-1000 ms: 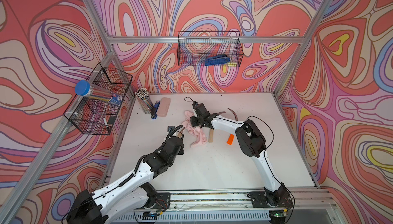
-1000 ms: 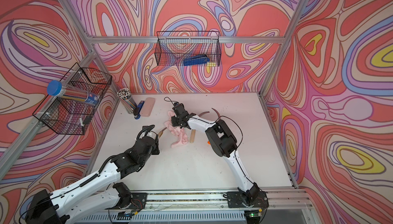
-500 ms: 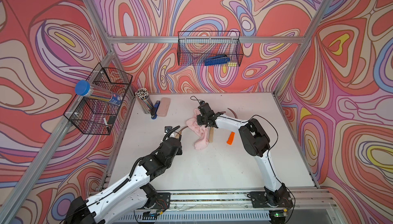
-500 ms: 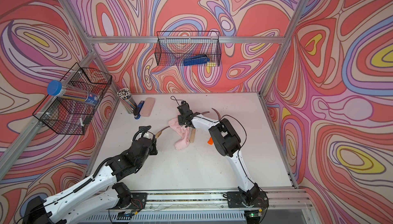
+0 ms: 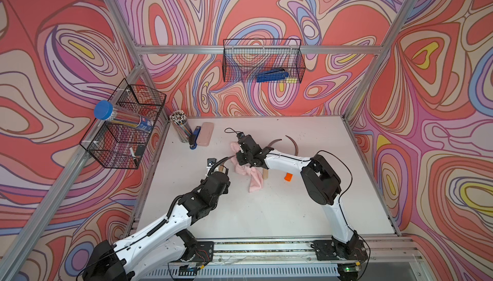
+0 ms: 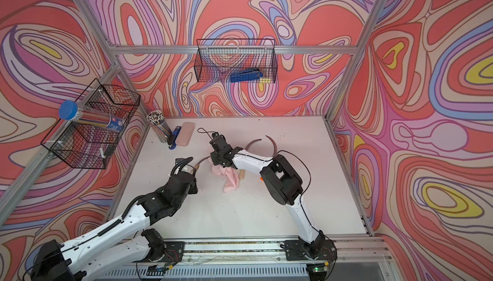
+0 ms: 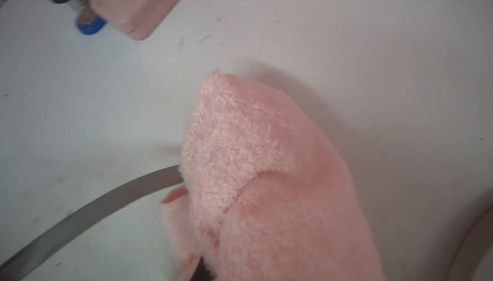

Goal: Wipe small sickles with rags
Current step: Wipe the small sickle.

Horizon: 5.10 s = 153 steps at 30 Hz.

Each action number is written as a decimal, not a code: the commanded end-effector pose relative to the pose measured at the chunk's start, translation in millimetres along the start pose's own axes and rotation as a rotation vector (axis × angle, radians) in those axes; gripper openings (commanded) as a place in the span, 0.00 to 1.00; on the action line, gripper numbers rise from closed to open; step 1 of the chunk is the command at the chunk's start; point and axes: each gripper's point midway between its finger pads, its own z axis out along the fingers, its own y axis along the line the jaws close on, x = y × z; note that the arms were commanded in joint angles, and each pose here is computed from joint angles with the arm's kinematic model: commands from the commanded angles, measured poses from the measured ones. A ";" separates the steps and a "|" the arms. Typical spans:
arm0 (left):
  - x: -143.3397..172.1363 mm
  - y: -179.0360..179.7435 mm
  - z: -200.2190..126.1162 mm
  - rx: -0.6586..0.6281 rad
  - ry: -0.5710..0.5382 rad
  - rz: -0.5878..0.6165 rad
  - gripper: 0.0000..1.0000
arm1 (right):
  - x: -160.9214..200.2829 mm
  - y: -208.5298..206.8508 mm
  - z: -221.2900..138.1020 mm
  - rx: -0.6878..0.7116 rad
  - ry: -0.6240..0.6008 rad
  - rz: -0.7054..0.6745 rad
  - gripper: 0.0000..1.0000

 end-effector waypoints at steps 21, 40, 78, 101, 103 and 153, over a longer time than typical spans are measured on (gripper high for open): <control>-5.7 2.9 3.3 -0.020 -0.037 -0.045 0.00 | -20.7 56.5 -48.5 -0.331 -0.042 0.026 0.00; -4.3 7.6 -0.9 -0.003 -0.072 -0.046 0.00 | 16.4 -1.7 54.1 -0.272 0.150 0.196 0.00; -1.3 10.7 -0.6 -0.008 -0.078 -0.070 0.00 | 16.2 64.3 0.8 -0.375 0.102 0.107 0.00; -0.9 8.9 0.9 -0.004 -0.075 -0.067 0.00 | 7.6 31.6 25.4 -0.295 0.112 0.155 0.00; -0.9 9.1 0.7 -0.004 -0.075 -0.067 0.00 | 5.8 51.2 18.2 -0.323 0.107 0.126 0.00; -4.4 16.4 -6.9 -0.015 -0.096 -0.083 0.00 | 24.6 -117.2 48.2 0.159 0.105 0.245 0.00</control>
